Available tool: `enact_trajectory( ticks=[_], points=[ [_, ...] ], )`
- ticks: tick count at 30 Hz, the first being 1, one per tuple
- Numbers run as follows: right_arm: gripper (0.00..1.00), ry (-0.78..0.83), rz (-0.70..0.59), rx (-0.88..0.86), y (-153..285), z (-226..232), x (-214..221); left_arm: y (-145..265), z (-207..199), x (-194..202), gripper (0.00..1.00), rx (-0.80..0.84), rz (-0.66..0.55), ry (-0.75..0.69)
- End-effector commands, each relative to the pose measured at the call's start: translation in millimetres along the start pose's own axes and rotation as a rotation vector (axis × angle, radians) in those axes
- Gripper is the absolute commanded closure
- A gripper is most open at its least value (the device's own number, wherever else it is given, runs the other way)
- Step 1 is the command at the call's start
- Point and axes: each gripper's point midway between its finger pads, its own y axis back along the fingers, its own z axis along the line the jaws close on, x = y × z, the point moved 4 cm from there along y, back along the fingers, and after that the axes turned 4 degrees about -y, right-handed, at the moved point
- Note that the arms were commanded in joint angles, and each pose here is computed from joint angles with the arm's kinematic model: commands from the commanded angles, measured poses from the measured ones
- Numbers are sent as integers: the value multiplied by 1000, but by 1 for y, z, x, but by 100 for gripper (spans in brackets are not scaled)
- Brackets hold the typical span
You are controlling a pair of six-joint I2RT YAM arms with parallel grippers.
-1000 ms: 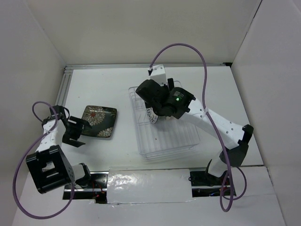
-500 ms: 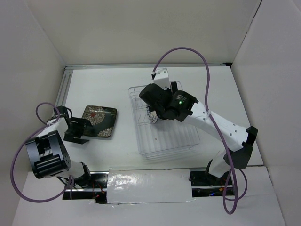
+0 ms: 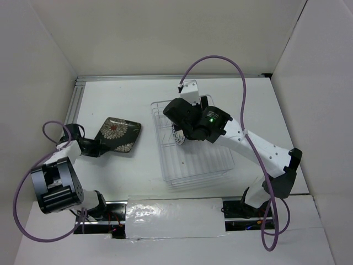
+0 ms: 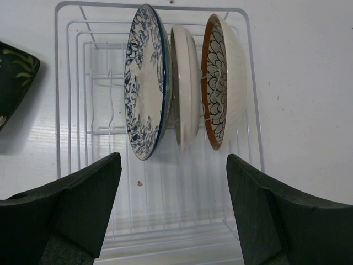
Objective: Load the plates into the dish rack
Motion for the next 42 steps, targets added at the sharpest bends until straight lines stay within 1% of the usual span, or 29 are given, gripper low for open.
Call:
enact_trajectory(
  ticks=[1,8,11,13,14,15,16,17,19,20,23,24,25,27,29,31,33,34,37,40,42],
  points=[
    [17,-56,-42,-33,6,6,-15,10,-5,-8,100,-16,-70,-14],
    [17,-68,-48,-93,9,16,-23,54,-33,-9,100,118,-156,-147],
    [19,-30,-37,-193,12,33,-28,70,-45,-10,100,156,-169,-207],
    [20,-3,-25,-288,15,49,-33,74,-48,-8,100,171,-158,-228],
    [20,-2,-15,-393,23,64,-40,76,-52,-8,100,187,-153,-245],
    [20,48,0,-443,20,76,-39,81,-58,-5,100,221,-139,-283],
    [20,49,-12,-512,28,84,-51,84,-61,-5,100,234,-134,-301],
    [20,69,25,-611,33,95,-50,89,-67,-6,100,254,-139,-324],
    [21,117,51,-729,37,109,-56,93,-72,-5,100,265,-121,-362],
    [21,128,81,-825,42,114,-57,97,-77,-6,100,278,-119,-382],
    [21,131,127,-993,46,125,-62,105,-84,-5,100,316,-106,-438],
    [21,126,136,-1020,47,125,-64,109,-88,-3,100,346,-98,-471],
    [20,123,167,-1032,41,128,-61,114,-91,-2,100,363,-99,-485],
    [18,120,221,-1107,40,130,-58,121,-96,1,100,398,-103,-527],
    [14,118,250,-1115,33,132,-54,131,-102,4,100,438,-95,-564],
    [13,106,254,-1103,26,133,-51,142,-109,9,100,486,-89,-601],
    [15,85,243,-1092,20,131,-56,155,-116,14,100,552,-102,-656],
    [16,76,243,-1074,15,129,-56,161,-119,19,100,594,-78,-676],
    [14,22,223,-1047,5,127,-65,175,-125,27,100,654,-69,-726],
    [13,-28,194,-1003,-9,119,-75,186,-128,29,100,672,-81,-760],
    [12,-57,200,-986,-20,115,-80,193,-130,32,100,690,-83,-782]
  ],
)
